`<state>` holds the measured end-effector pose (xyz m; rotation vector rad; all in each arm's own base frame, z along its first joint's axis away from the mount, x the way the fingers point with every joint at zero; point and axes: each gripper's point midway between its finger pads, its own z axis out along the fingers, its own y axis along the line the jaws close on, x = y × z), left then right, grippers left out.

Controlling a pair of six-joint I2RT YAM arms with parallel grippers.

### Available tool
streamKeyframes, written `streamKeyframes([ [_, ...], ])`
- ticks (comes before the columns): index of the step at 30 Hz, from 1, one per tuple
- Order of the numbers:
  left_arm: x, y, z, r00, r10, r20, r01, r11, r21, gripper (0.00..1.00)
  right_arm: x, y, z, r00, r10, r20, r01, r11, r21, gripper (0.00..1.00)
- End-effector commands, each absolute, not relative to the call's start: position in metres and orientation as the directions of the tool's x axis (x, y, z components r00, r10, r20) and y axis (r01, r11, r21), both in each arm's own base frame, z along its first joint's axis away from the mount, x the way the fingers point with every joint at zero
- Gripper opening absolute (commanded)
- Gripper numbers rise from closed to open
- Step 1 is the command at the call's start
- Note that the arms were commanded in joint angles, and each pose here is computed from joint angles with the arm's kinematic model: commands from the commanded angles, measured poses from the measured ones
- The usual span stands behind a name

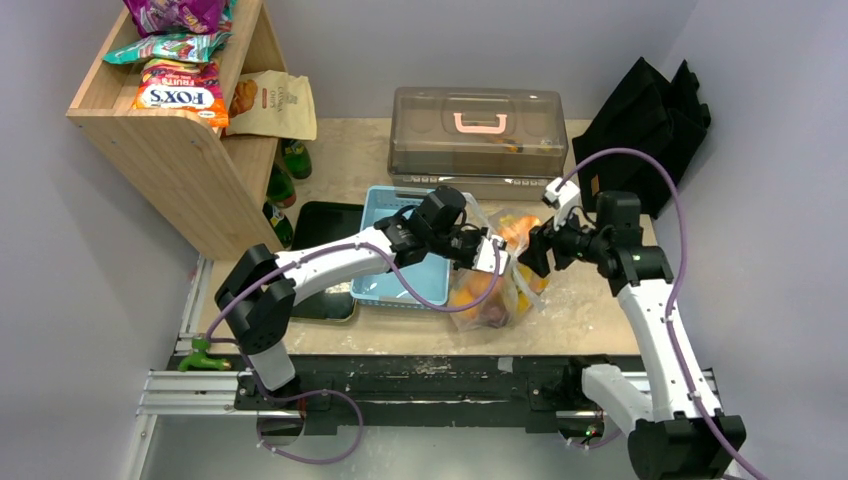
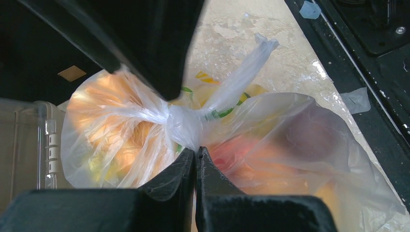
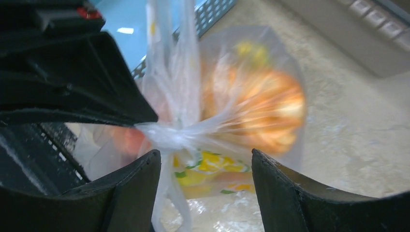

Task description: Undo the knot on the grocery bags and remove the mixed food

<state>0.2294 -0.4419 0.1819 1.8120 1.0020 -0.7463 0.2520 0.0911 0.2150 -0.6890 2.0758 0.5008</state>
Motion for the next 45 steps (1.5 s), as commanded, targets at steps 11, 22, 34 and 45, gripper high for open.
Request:
streamKeyframes([
  [11,0.224,-0.458,0.214,0.475,0.242,-0.846,0.872,-0.260,0.415,0.00,0.282,0.083,0.181,-0.499,-0.277,-0.821,-0.525,0.850,0.032,0.60],
  [22,0.226,-0.463,0.212,0.470,0.243,-0.849,0.874,-0.263,0.408,0.00,0.290,0.097,0.183,-0.514,-0.125,-0.849,-0.466,0.871,0.154,0.64],
  [34,0.217,-0.463,0.212,0.468,0.230,-0.853,0.869,-0.296,0.397,0.00,0.315,0.055,0.131,-0.522,-0.086,-0.849,-0.192,0.981,0.018,0.45],
  [45,0.170,-0.427,0.191,0.521,0.216,-0.826,0.799,-0.464,0.382,0.00,0.331,0.035,0.156,-0.477,0.011,-0.879,-0.030,0.999,0.028,0.27],
])
